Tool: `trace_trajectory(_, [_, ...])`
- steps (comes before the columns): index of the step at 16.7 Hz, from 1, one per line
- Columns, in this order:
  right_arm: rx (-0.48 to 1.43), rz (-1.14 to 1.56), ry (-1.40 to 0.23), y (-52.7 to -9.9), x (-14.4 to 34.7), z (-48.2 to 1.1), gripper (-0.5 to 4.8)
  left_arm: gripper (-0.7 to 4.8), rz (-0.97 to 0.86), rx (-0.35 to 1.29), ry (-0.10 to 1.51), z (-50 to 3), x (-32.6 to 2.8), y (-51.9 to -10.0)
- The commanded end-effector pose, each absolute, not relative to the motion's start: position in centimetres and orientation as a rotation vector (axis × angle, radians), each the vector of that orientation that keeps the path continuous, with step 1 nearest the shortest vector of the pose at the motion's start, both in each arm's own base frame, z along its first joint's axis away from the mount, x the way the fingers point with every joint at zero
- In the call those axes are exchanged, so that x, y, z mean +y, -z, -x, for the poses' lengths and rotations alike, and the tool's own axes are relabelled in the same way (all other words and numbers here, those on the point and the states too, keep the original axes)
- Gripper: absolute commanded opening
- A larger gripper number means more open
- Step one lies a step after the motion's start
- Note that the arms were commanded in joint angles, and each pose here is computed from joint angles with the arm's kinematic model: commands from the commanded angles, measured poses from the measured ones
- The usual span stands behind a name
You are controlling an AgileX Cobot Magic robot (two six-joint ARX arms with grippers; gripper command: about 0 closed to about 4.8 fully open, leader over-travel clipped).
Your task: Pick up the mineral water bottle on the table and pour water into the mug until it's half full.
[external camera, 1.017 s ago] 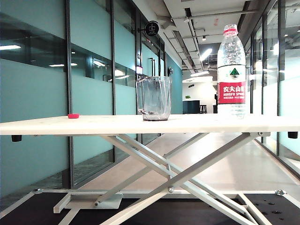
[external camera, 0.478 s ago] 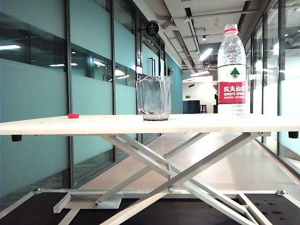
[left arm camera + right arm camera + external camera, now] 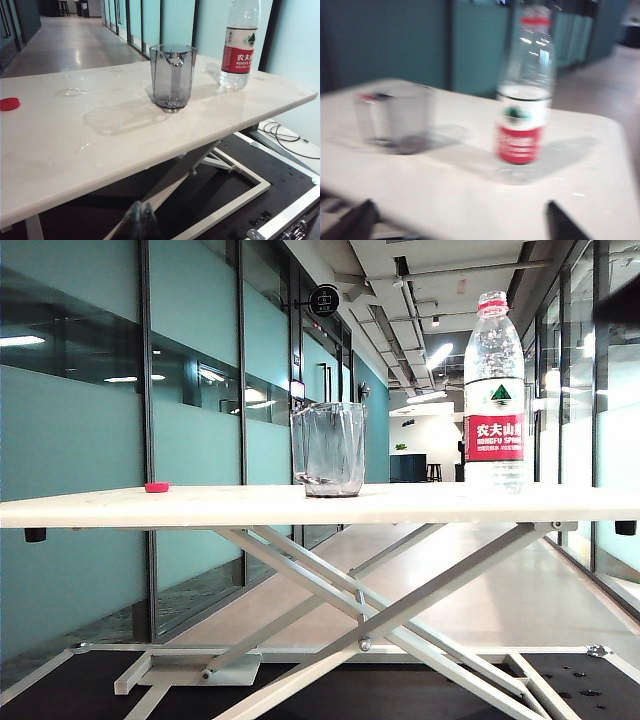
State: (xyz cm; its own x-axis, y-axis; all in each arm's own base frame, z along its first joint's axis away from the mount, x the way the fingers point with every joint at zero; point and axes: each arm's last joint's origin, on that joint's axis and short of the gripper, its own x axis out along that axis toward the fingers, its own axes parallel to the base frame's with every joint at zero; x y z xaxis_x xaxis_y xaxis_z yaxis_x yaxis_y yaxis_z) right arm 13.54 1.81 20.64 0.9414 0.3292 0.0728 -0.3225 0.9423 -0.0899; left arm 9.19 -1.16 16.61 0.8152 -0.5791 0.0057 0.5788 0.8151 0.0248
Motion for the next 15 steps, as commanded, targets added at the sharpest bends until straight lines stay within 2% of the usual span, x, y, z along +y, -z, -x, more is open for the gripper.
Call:
trace_trajectory(1, [-0.096, 0.092, -0.282, -22.2, 1.8, -17.7, 4.79, -0.05, -0.033, -0.025, 0.623, -9.2, -1.2, -16.8])
trace_trajectory(2, [-0.074, 0.088, -0.312, -22.2, 2.0, -20.8, 4.79, -0.05, -0.031, -0.02, 0.624, -9.2, -1.2, -16.7])
trace_trajectory(7, [-0.011, 0.001, -0.353, -20.1, 2.1, -29.7, 4.79, -0.05, -0.017, 0.011, 0.626, -9.2, -1.2, -16.4])
trace_trajectory(15, [-0.021, 0.004, -0.43, -17.7, 2.5, -36.2, 4.79, -0.05, -0.02, 0.013, 0.628, -9.2, -1.2, -16.4])
